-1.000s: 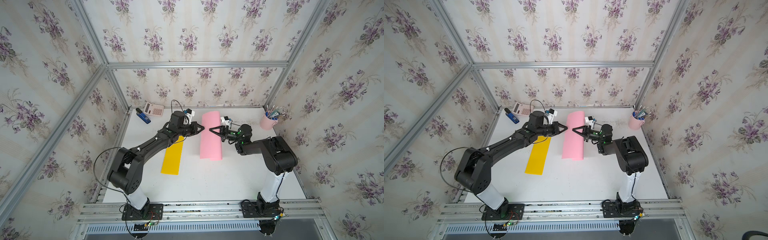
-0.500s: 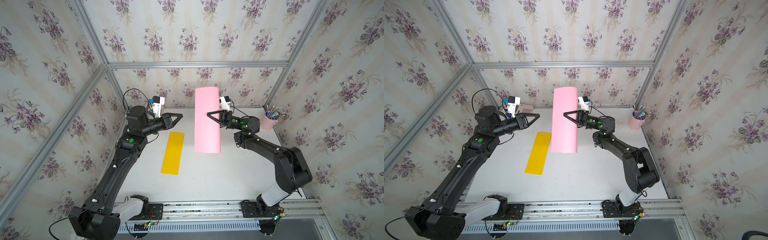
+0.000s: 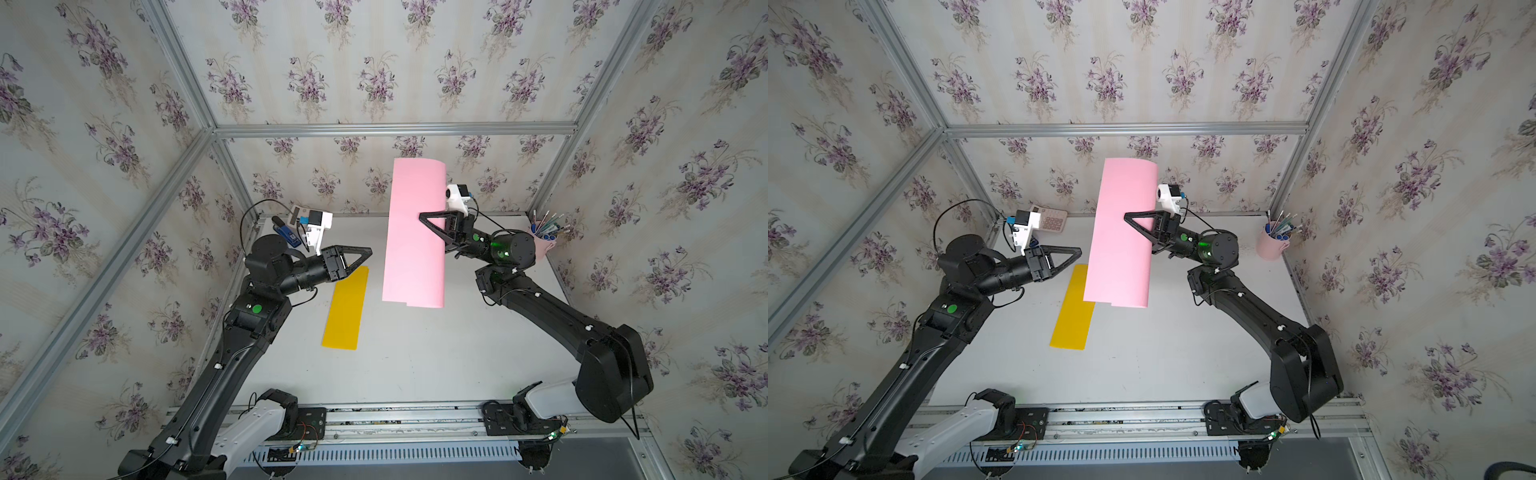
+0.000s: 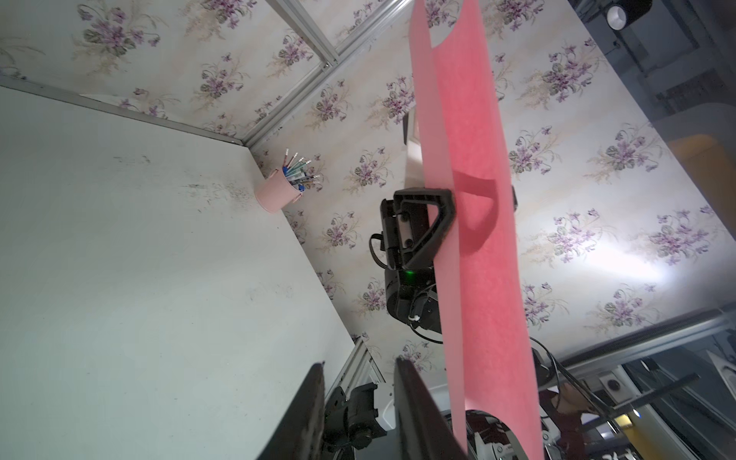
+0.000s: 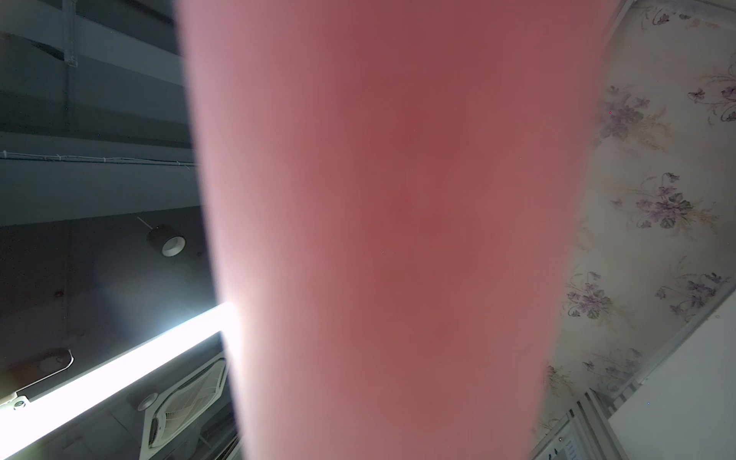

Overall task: Fold the rectangular paper in half along the long edge
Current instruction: Fold the paper.

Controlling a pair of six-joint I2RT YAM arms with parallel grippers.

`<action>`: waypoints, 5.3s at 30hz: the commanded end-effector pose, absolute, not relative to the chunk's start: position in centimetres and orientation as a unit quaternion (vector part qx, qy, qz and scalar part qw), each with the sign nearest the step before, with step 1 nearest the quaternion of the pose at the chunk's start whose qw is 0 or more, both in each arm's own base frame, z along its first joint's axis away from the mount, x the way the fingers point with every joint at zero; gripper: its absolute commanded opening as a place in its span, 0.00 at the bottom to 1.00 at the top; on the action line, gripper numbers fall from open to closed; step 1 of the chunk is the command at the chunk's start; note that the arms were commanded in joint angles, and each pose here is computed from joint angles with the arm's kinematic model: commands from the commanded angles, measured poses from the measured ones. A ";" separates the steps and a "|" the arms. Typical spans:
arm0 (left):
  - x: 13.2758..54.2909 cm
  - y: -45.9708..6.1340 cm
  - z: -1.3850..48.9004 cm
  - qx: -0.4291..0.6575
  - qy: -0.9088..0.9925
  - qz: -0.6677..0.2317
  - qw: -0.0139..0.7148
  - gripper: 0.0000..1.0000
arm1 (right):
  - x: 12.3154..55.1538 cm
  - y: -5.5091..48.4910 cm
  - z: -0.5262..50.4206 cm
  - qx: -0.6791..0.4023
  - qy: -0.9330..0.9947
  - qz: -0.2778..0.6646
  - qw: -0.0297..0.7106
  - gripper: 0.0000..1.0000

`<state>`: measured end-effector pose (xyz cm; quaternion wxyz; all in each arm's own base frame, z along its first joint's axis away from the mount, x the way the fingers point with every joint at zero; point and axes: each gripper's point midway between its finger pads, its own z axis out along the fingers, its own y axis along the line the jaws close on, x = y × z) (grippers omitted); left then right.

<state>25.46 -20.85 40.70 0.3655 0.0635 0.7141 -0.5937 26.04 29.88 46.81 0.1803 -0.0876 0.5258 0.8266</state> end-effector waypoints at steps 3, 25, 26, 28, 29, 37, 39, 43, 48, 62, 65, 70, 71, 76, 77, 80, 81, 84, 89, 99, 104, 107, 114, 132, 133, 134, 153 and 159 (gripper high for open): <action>24.0 -22.7 43.7 0.099 0.686 -0.620 0.368 0.35 | 25.3 30.9 47.7 -0.087 0.524 0.828 0.182 0.40; 22.0 -26.9 44.1 0.150 0.697 -0.616 0.335 0.41 | 25.0 31.2 48.3 -0.088 0.533 0.819 0.192 0.42; 22.1 -26.9 44.1 0.151 0.697 -0.616 0.335 0.41 | 25.0 31.3 48.2 -0.088 0.534 0.819 0.191 0.41; 22.1 -27.1 44.1 0.151 0.696 -0.618 0.333 0.39 | 25.0 31.3 48.2 -0.089 0.533 0.819 0.191 0.42; 22.1 -27.3 44.0 0.152 0.696 -0.619 0.331 0.36 | 25.0 31.4 48.2 -0.089 0.534 0.819 0.191 0.42; 22.0 -27.6 43.9 0.158 0.695 -0.619 0.329 0.01 | 24.8 31.5 47.8 -0.092 0.539 0.815 0.191 0.43; 22.1 -27.4 43.8 0.156 0.698 -0.615 0.332 0.00 | 24.7 31.5 47.8 -0.093 0.539 0.815 0.191 0.44; 22.1 -27.1 43.8 0.154 0.701 -0.606 0.343 0.00 | 24.7 31.5 48.0 -0.095 0.539 0.814 0.194 0.45; 22.0 -26.2 43.9 0.151 0.711 -0.583 0.364 0.00 | 24.8 31.3 47.9 -0.097 0.555 0.801 0.203 0.51; 22.5 -26.0 43.6 0.145 0.719 -0.568 0.373 0.00 | 23.8 31.1 47.2 -0.100 0.586 0.775 0.213 0.56; 22.5 -26.0 43.7 0.145 0.717 -0.569 0.375 0.00 | 23.6 31.0 46.7 -0.096 0.592 0.771 0.214 0.55; 22.6 -26.1 43.9 0.145 0.716 -0.572 0.373 0.00 | 23.6 30.9 46.6 -0.093 0.594 0.768 0.221 0.44; 22.6 -26.1 43.9 0.144 0.716 -0.572 0.373 0.00 | 23.7 30.9 46.6 -0.092 0.594 0.768 0.222 0.42; 22.3 -26.1 44.2 0.147 0.714 -0.576 0.371 0.00 | 23.8 30.6 47.1 -0.086 0.581 0.776 0.232 0.41; 22.3 -26.1 44.3 0.148 0.713 -0.577 0.371 0.00 | 23.8 30.6 47.2 -0.086 0.579 0.777 0.231 0.41; 22.2 -26.2 44.3 0.148 0.713 -0.578 0.368 0.08 | 23.9 30.5 47.4 -0.085 0.570 0.783 0.235 0.42; 22.1 -26.1 44.3 0.149 0.713 -0.578 0.368 0.12 | 23.9 30.5 47.4 -0.084 0.569 0.784 0.235 0.42; 22.0 -25.6 44.1 0.146 0.721 -0.563 0.375 0.23 | 24.0 30.4 47.5 -0.084 0.566 0.785 0.238 0.42; 21.5 -23.9 44.0 0.142 0.738 -0.526 0.397 0.31 | 24.1 30.2 47.7 -0.086 0.567 0.782 0.244 0.42; 20.5 -23.0 46.8 0.146 0.720 -0.535 0.418 0.32 | 24.6 30.2 46.3 -0.081 0.589 0.766 0.245 0.42; 20.5 -23.2 47.8 0.151 0.710 -0.544 0.421 0.33 | 24.5 30.3 46.5 -0.084 0.588 0.767 0.245 0.42; 20.9 -23.7 47.7 0.152 0.709 -0.550 0.415 0.35 | 24.4 30.3 46.6 -0.086 0.587 0.767 0.245 0.42; 21.5 -24.3 47.4 0.153 0.709 -0.556 0.407 0.36 | 24.2 30.3 46.8 -0.091 0.589 0.763 0.248 0.43; 22.5 -25.3 47.2 0.157 0.704 -0.565 0.401 0.00 | 23.2 31.2 46.3 -0.115 0.602 0.754 0.238 0.46; 22.5 -25.4 47.2 0.158 0.703 -0.566 0.400 0.00 | 23.1 31.2 46.4 -0.119 0.603 0.752 0.237 0.46; 22.6 -25.4 47.1 0.158 0.704 -0.566 0.398 0.00 | 22.9 31.2 46.4 -0.122 0.605 0.750 0.236 0.46; 22.5 -25.4 46.9 0.159 0.711 -0.561 0.394 0.02 | 21.7 31.0 44.9 -0.149 0.641 0.719 0.224 0.44; 22.7 -25.4 46.9 0.157 0.710 -0.561 0.394 0.14 | 21.3 30.9 45.1 -0.150 0.638 0.722 0.221 0.40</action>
